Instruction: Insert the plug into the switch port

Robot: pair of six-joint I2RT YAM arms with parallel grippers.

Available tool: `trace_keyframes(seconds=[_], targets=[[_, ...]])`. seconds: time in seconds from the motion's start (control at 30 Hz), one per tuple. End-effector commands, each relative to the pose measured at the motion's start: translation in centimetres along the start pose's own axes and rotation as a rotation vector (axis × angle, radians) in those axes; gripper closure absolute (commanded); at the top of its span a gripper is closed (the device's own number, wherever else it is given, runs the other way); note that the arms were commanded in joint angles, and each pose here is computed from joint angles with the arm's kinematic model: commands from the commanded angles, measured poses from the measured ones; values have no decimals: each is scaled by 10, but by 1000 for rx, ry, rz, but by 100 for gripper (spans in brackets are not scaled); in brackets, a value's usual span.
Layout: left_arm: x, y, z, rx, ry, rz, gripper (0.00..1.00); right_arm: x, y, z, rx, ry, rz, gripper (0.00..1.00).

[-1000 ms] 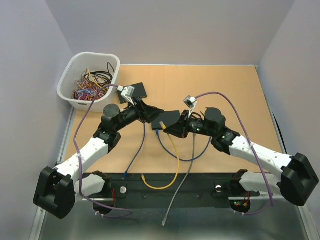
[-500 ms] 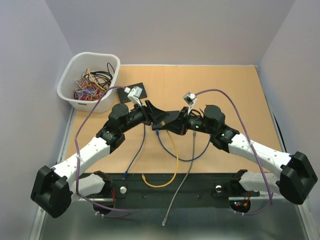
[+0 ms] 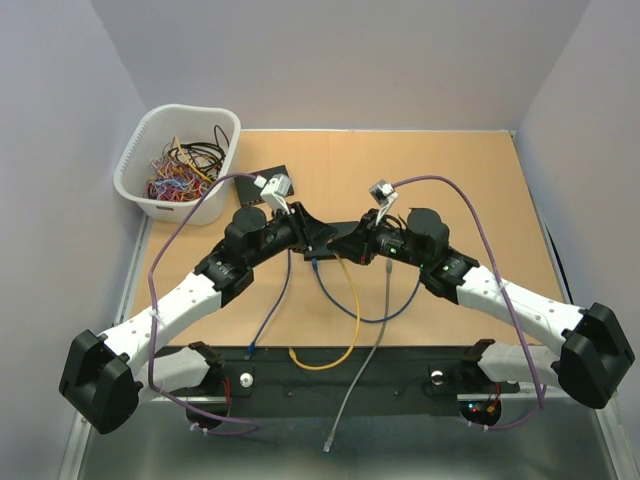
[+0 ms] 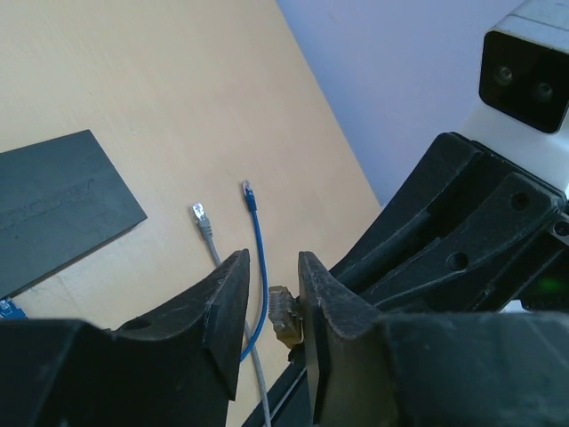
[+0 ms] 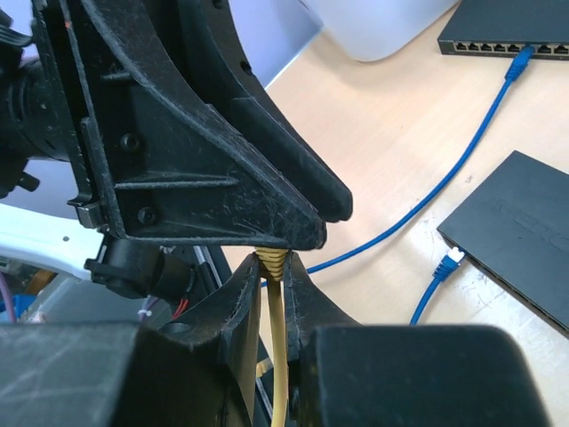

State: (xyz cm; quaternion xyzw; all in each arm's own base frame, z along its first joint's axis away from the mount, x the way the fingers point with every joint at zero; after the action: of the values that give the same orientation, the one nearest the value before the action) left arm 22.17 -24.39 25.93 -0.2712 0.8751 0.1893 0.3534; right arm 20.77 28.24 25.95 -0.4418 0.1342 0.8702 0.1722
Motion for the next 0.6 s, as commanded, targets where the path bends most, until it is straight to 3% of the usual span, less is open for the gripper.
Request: trace_keyframes(seconds=[0.0,0.2,0.3,0.33,0.43,0.57], targets=[[-24,3,-13,1,-33,-79,61,-24,-3,8,-7,56,-62,100],[-28,1,-13,-11,-37,-84,55,-20,0,3,24,55,-60,99],[-26,0,-13,-11,-36,-75,65,-21,-1,3,25,54,-61,100],[-26,-1,-14,-9,-37,-77,74,-22,-1,4,24,56,-63,100],[-25,-1,-14,-8,-38,-71,87,-22,-4,2,27,52,-57,100],[-24,0,-15,-4,-44,-69,93,-21,-6,0,33,49,-56,100]])
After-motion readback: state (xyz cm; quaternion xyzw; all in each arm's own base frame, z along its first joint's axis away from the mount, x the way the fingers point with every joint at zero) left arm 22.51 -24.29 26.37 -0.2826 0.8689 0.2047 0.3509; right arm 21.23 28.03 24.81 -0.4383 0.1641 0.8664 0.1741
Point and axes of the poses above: each gripper's point midway between its finger pads, its own y axis back along the fingers, its own z axis along the line the jaws close on, x = y × z, the point moved 5 cm from there along y, back along the fingers, and after that the axes turned 2 degrees about -y, right-handed, at the moved point
